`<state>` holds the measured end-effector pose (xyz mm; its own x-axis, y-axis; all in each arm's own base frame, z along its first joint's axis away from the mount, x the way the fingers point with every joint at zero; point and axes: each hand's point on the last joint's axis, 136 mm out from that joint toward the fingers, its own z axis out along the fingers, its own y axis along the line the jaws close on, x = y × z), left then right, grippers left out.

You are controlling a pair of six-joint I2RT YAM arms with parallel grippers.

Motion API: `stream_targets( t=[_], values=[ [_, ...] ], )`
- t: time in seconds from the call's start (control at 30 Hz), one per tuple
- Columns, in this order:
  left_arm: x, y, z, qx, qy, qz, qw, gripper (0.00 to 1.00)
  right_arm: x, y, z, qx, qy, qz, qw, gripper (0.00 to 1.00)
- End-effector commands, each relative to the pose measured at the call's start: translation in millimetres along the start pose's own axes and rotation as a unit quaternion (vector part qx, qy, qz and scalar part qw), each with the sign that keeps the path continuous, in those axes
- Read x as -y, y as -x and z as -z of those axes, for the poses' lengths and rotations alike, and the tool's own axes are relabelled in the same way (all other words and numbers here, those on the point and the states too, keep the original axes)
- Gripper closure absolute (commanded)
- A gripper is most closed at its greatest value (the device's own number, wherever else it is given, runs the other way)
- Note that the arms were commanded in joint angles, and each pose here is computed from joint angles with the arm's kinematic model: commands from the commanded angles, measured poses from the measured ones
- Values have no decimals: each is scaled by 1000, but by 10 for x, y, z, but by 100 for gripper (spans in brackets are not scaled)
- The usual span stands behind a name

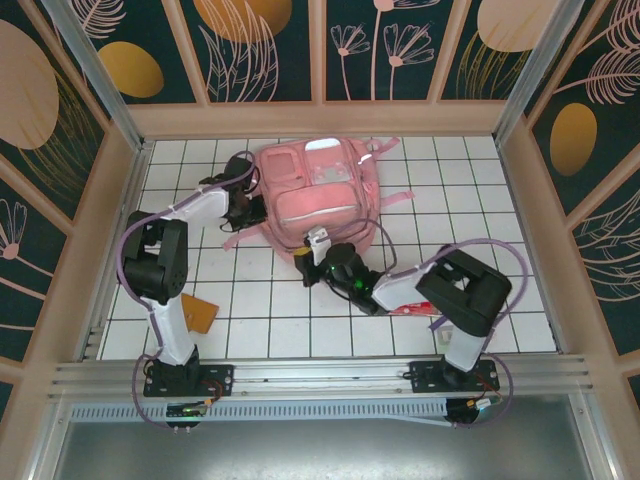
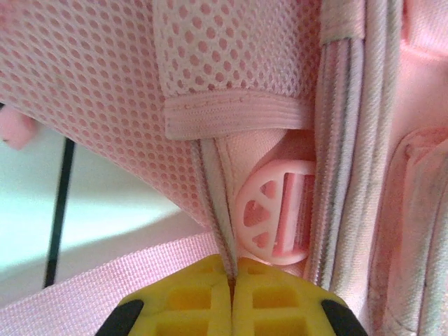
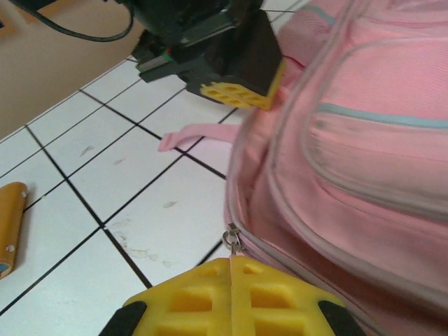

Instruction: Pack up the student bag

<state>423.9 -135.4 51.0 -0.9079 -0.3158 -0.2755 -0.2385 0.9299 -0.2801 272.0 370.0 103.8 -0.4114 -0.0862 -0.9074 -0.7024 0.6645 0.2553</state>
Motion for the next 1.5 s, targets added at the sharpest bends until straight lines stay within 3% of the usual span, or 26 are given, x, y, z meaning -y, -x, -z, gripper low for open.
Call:
stream_targets(
  t=[0.0,0.33,0.4,0.5,0.57,0.63,0.73,0.8,1.03,1.27,1.47],
  values=[
    [-187,392,45,51,49,-34,997,100,357,-381,218,-88,-66,-20,994,100],
    [-260,988,-127,43,40,-99,993,100,973,-459,697,-102,-138,-52,984,100],
    [-200,1126,-139,49,34,-102,993,83,928,-415,695,-100,-117,-50,987,100],
    [-108,1160,-71,37,20,-85,995,65,769,-366,615,-108,-71,-46,991,100],
    [-24,1071,62,26,-6,-70,997,55,637,-280,541,-107,-38,-50,992,100],
    [-35,896,185,12,-15,-43,999,52,547,-155,486,-101,-18,-56,993,97],
    [-1,461,322,-23,-62,8,998,48,409,46,356,-136,20,-78,987,65],
    [9,218,396,-38,-86,41,995,46,389,150,221,-172,17,-92,981,59],
    [109,-198,492,-44,-113,116,986,38,523,195,-256,-288,-49,-206,934,52],
    [175,-275,277,-49,-114,155,980,36,658,184,-561,-302,-88,-244,917,52],
    [113,-450,79,-56,-99,170,979,41,626,116,-735,-315,-66,-243,915,52]
  ],
)
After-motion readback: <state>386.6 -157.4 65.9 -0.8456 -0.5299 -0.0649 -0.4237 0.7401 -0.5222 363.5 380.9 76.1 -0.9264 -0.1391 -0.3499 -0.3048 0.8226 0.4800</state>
